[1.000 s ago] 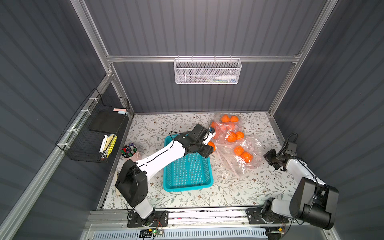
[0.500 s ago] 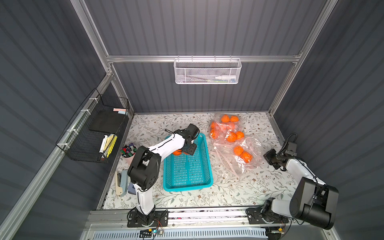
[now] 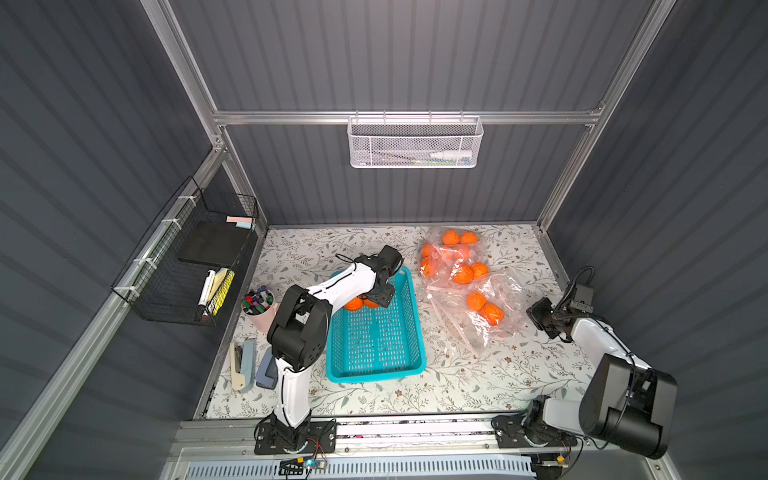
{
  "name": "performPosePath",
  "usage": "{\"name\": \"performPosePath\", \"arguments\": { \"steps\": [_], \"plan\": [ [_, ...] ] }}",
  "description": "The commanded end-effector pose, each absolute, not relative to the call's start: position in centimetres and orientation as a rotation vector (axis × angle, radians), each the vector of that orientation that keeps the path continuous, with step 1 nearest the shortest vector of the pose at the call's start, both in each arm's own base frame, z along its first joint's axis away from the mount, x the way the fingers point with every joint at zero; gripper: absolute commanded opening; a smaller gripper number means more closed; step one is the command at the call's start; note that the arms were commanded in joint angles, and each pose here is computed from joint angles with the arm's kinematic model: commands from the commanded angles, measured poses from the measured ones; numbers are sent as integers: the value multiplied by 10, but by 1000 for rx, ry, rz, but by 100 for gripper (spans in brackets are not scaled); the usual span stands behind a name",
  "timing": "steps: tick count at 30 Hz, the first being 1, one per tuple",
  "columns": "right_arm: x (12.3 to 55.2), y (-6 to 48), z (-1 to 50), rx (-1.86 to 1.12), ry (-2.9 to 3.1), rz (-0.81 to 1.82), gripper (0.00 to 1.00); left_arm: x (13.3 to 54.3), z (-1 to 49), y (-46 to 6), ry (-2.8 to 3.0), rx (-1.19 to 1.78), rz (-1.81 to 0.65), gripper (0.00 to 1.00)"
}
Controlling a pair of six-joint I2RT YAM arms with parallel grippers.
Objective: Open the zip-top bag and take out the orange
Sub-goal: Place the orange in the basket, then adjust the zipper food storage bag at the center of the board.
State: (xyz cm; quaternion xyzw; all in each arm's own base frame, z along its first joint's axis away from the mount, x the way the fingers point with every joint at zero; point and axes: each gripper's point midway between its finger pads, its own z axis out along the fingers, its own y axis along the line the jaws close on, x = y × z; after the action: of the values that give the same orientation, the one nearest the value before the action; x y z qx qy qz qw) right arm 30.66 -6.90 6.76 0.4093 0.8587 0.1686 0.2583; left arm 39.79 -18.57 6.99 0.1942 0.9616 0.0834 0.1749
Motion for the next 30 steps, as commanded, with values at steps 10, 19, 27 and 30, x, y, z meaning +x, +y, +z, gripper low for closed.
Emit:
{"name": "performPosePath", "arguments": {
  "steps": [10,19,27,30],
  "plan": [
    [303,-65,61,1118,2350,475,5,398,125,-205,2650,582,104,87],
    [304,-67,63,1114,2347,464,5,287,177,-366,2299,1138,-709,65],
    [303,-66,63,1112,2351,464,5,260,117,-411,2369,1267,-755,26],
    [304,-65,62,1112,2351,472,5,265,105,-412,2376,1254,-725,21]
  ]
}}
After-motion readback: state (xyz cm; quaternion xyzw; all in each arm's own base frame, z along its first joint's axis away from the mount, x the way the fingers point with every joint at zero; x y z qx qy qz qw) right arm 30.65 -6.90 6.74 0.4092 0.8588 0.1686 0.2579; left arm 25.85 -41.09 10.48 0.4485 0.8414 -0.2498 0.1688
